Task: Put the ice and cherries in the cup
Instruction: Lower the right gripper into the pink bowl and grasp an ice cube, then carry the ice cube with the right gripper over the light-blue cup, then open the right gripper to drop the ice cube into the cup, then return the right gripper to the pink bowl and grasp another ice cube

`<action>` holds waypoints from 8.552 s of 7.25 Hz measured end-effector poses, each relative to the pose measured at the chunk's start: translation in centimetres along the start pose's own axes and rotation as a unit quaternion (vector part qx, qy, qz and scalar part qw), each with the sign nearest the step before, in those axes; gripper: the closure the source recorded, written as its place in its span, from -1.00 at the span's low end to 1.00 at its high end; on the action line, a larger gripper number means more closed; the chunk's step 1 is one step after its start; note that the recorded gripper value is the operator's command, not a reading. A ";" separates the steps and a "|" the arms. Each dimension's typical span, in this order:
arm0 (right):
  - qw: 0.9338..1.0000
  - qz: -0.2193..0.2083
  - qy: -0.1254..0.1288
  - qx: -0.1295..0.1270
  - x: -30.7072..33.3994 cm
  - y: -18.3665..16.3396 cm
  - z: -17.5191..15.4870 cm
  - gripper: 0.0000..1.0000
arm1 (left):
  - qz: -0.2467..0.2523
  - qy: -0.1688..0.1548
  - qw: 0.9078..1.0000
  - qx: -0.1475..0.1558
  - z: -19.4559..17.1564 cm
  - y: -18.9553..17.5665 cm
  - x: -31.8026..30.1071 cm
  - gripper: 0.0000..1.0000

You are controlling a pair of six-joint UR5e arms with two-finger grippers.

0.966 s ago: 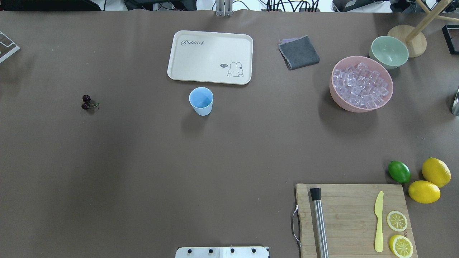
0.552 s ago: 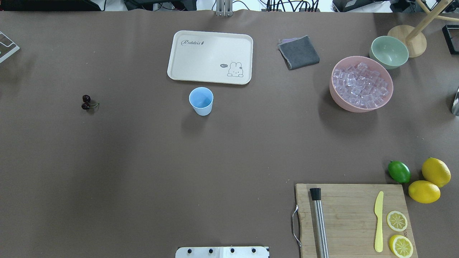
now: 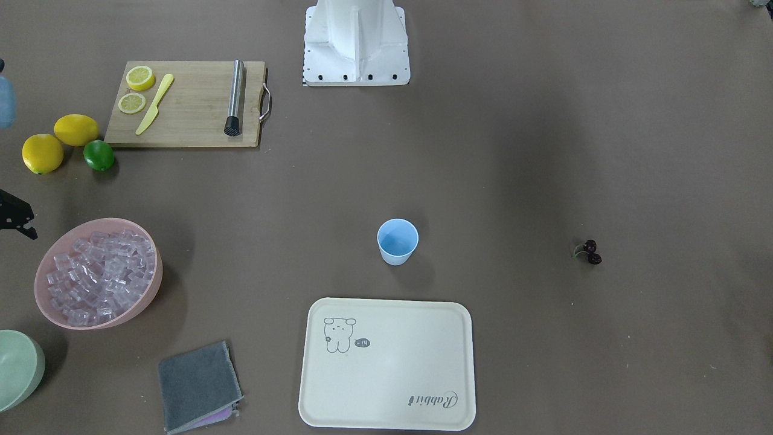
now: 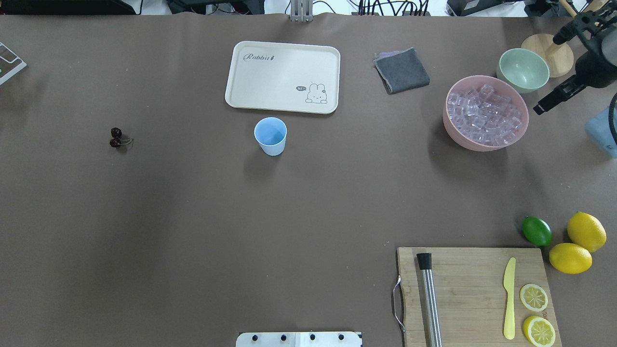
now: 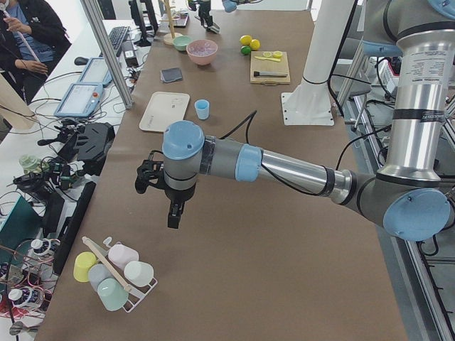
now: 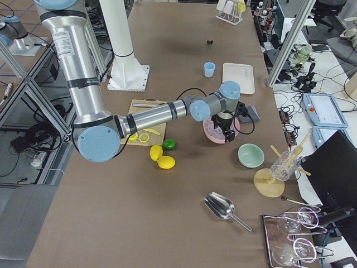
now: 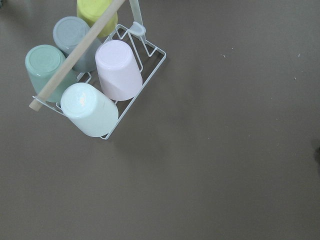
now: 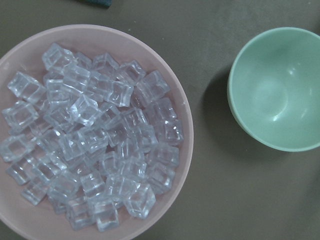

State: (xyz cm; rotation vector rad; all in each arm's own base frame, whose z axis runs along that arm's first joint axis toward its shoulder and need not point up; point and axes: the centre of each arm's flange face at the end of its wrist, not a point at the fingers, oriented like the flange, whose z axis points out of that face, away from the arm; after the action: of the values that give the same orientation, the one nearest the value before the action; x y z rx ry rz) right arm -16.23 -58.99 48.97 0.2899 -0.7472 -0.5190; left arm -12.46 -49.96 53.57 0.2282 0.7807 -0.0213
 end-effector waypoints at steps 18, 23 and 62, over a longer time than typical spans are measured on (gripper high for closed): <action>0.998 0.068 -0.003 -0.017 -7.7 -5.3 8.3 0.73 | 0.004 0.001 1.000 0.002 -0.2 -0.1 0.3 -0.96; 0.994 0.108 -0.022 -0.019 -8.0 -9.7 2.8 0.74 | 0.003 0.001 1.000 0.002 -0.1 -0.1 0.3 -0.96; 0.978 0.206 0.037 0.000 -12.4 -2.7 8.1 0.66 | 0.012 0.001 1.000 0.008 -0.4 1.2 0.8 -0.96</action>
State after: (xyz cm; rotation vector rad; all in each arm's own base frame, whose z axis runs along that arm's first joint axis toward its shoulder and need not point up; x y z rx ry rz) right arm -30.55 -55.04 46.43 0.1465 -0.7098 -0.1156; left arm -12.03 -48.65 53.02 0.2525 0.7810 -0.0049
